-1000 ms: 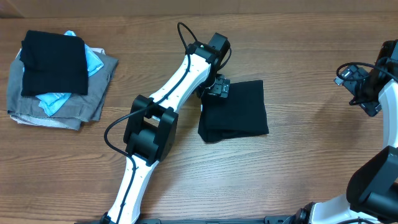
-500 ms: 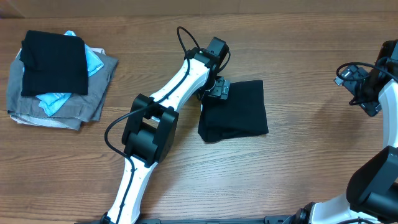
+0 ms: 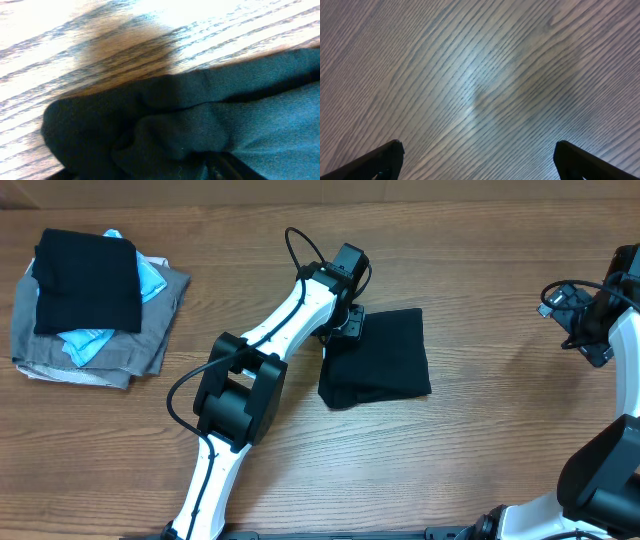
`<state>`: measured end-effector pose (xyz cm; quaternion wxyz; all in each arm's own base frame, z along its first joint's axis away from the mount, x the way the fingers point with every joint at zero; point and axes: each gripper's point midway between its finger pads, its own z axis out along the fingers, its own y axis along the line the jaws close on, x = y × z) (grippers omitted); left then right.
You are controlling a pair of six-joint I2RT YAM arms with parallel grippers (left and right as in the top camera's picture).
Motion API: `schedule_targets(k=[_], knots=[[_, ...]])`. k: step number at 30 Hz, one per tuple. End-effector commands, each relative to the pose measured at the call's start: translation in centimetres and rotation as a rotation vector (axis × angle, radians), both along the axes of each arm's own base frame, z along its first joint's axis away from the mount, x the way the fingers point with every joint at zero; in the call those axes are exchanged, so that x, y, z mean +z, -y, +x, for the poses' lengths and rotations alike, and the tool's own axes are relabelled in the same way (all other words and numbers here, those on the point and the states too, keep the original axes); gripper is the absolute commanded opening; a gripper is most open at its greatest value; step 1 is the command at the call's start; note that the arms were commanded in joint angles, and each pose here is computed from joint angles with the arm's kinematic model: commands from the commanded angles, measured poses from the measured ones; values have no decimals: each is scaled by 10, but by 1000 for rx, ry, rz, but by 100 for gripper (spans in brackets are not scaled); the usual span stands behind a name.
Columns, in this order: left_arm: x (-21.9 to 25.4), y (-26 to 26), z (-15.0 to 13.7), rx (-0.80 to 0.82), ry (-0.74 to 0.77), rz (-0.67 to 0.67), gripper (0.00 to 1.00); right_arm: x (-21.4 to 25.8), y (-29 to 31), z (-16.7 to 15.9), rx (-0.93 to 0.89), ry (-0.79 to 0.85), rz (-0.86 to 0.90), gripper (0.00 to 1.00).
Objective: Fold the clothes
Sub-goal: 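Grasp the folded black bundle's left edge with the left gripper, then carry the black bundle leftward with the left gripper onto the stack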
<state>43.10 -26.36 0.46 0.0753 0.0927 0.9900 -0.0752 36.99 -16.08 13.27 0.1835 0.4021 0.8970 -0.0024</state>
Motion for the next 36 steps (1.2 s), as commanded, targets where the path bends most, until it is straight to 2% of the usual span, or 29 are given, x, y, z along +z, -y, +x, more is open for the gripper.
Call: schedule_targets(k=[1, 5, 6, 7, 9, 10, 16, 19, 26, 32, 36], knots=[[-46, -29, -19, 16, -85, 132, 49, 2, 2, 0, -3, 4, -12, 100], [-46, -29, -19, 16, -85, 132, 45, 3, 2, 0, -3, 4, -12, 100], [-46, -29, -19, 16, -85, 132, 40, 2, 2, 0, -3, 3, -12, 100], [-46, -29, -19, 16, -85, 132, 32, 2, 2, 0, -3, 3, -12, 100], [-46, -29, -19, 16, -85, 132, 9, 3, 2, 0, -3, 4, -12, 100], [-46, -29, -18, 16, -84, 131, 4, 2, 2, 0, -3, 4, -12, 100], [-33, -34, -11, 24, -53, 167, 4, 2, 2, 0, -3, 3, -12, 100], [-9, -38, -5, 30, -22, 192, 4, 2, 2, 0, -3, 3, -12, 100], [63, -41, 7, 96, 102, 160, 4, 2, 2, 0, -3, 3, -12, 100], [115, -72, 13, 188, 235, 257, 4, 2, 2, 0, -3, 3, -12, 100], [133, -87, 12, 220, 258, 272, 4, 2, 2, 0, -3, 3, -12, 100]])
